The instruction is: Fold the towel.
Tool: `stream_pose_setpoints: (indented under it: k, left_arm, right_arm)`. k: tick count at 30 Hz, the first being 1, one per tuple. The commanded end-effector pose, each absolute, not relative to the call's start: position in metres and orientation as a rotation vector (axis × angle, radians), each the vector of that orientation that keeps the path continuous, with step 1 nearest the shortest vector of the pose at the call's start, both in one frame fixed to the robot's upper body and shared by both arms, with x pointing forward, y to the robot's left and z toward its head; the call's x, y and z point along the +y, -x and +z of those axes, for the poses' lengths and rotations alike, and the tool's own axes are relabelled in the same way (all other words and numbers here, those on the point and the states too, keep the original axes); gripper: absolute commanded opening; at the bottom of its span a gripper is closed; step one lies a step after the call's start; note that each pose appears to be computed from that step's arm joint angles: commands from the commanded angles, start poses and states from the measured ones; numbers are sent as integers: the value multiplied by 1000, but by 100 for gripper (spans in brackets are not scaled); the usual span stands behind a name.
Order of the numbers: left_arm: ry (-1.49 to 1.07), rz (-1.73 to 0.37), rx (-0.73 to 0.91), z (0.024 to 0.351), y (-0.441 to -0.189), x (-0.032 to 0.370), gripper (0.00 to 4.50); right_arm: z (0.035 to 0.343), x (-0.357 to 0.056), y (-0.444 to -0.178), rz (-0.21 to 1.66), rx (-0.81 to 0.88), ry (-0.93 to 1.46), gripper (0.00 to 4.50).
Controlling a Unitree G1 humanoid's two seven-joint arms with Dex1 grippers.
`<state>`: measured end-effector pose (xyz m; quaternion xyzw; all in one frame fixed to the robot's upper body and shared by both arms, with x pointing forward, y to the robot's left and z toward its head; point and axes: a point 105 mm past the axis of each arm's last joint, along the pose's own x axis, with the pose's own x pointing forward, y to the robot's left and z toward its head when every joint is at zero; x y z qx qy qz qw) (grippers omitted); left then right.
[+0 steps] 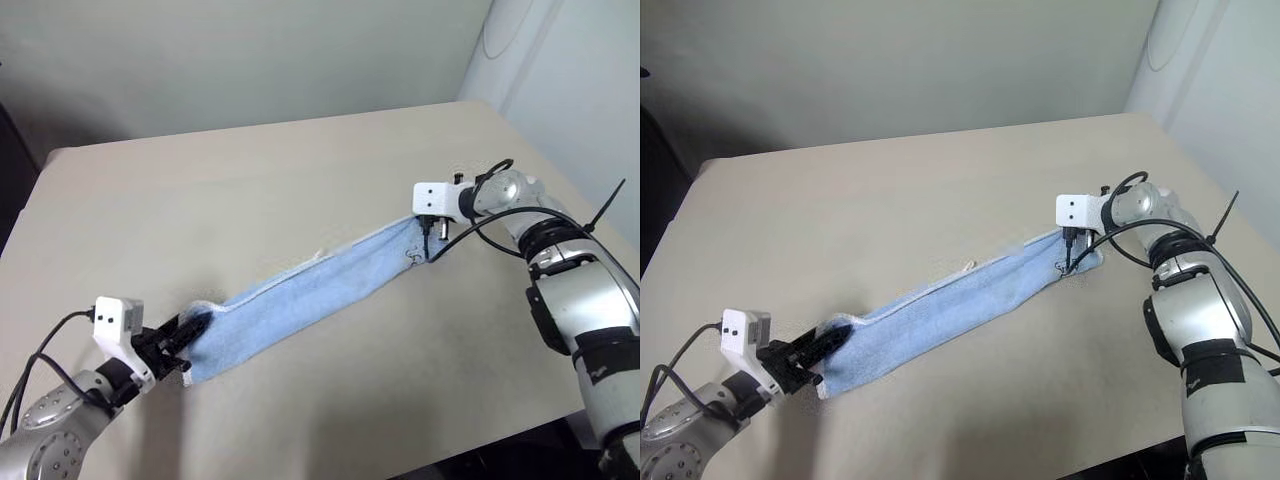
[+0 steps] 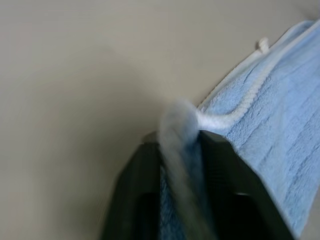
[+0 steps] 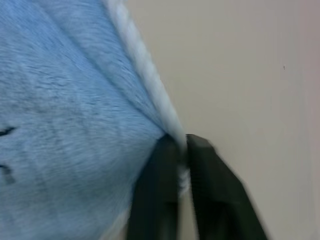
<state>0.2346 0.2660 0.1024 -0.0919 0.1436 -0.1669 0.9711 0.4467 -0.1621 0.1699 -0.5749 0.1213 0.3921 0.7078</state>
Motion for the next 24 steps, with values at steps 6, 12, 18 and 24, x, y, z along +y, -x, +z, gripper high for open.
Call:
stream_pose_setpoints:
  k: [6,12,18,24]
  left_arm:
    - [201,-340,263,109,-231,268,424]
    - [227,-331,271,106,-220,268,450]
    - [187,-253,318,93,-201,277,450]
    - [143,-214,295,95,-194,285,450]
  right_arm:
    - [176,-168,-447,846,215,1318,334]
    - [190,-172,-449,805,148,1343,447]
    - [216,-184,-447,758,76,1234,447]
    - [226,-204,-439,764,82,742,447]
